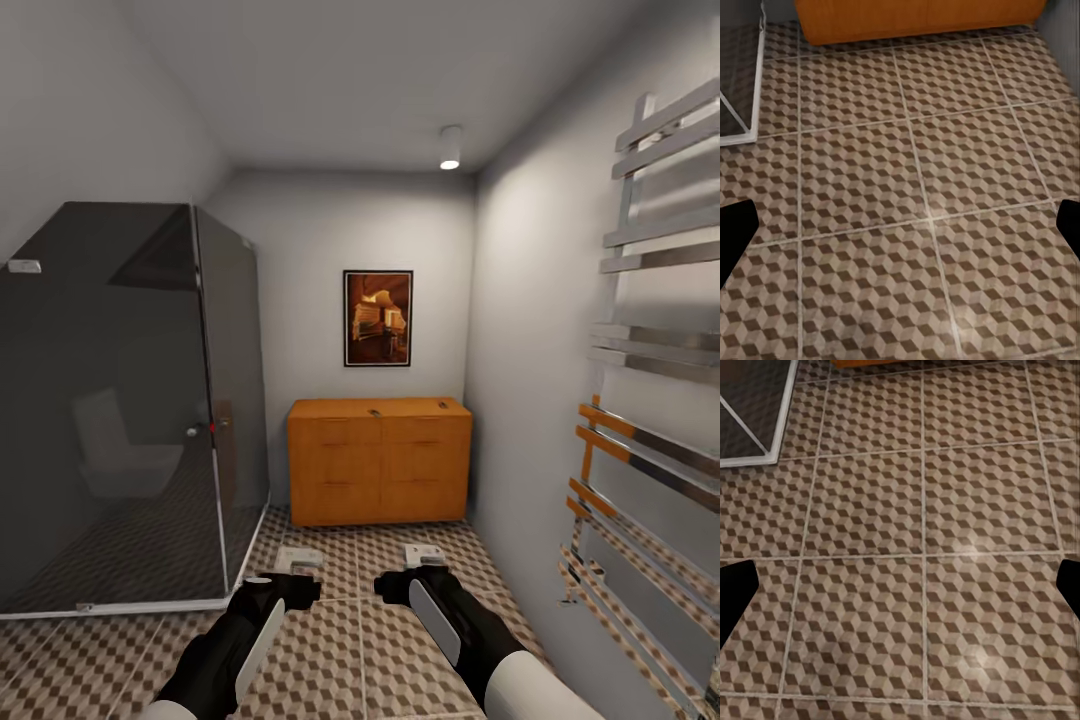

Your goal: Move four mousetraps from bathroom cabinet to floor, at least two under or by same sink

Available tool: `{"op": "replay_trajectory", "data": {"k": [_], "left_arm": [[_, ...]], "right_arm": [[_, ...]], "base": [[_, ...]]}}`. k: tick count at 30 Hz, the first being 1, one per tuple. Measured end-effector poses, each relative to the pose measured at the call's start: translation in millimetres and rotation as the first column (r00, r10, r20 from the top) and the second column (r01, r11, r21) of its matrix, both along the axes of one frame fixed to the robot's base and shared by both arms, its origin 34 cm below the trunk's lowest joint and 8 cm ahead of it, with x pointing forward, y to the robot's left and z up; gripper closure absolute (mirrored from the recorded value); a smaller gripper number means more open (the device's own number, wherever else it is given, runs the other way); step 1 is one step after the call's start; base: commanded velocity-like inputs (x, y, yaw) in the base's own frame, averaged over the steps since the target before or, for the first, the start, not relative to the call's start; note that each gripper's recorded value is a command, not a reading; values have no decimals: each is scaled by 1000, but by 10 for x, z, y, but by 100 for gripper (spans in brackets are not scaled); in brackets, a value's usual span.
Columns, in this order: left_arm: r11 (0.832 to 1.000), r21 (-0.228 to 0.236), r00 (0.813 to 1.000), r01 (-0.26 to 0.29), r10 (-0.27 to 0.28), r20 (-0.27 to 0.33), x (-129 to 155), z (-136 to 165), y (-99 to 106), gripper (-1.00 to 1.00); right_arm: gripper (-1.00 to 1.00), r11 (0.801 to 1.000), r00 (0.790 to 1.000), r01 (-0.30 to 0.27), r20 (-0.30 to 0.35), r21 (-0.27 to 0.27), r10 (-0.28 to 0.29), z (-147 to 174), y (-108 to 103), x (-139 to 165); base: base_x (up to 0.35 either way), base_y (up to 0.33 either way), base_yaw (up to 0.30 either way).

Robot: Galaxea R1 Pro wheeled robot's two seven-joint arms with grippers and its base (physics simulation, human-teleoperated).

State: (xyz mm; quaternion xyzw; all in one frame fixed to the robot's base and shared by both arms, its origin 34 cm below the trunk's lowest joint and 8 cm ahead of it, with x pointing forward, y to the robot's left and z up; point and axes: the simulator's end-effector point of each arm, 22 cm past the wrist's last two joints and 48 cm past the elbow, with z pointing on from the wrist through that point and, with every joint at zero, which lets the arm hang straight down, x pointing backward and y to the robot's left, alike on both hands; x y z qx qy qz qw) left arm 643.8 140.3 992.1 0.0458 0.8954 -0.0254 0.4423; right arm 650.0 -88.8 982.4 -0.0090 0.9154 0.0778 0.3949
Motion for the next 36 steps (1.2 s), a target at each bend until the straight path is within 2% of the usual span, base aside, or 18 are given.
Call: {"op": "replay_trajectory", "data": {"k": [7,15,36], "left_arm": [[1000,-3,1000,0,0,-8,-2,-39,-1,-100],[1000,-7,1000,-1,1,-17,-5,-74,-2,-100],[1000,-11,999,0,0,-46,-12,-226,-8,-100]], "right_arm": [[-100,1000,1000,-1,-7,-1,1,-38,3,-2],[-100,1000,1000,-4,-16,-1,4,-75,17,-11],[-100,1000,999,-6,-50,-3,6,-239,19,-30]], "base": [[0,0,-195],[0,0,-78],[0,0,36]]}}
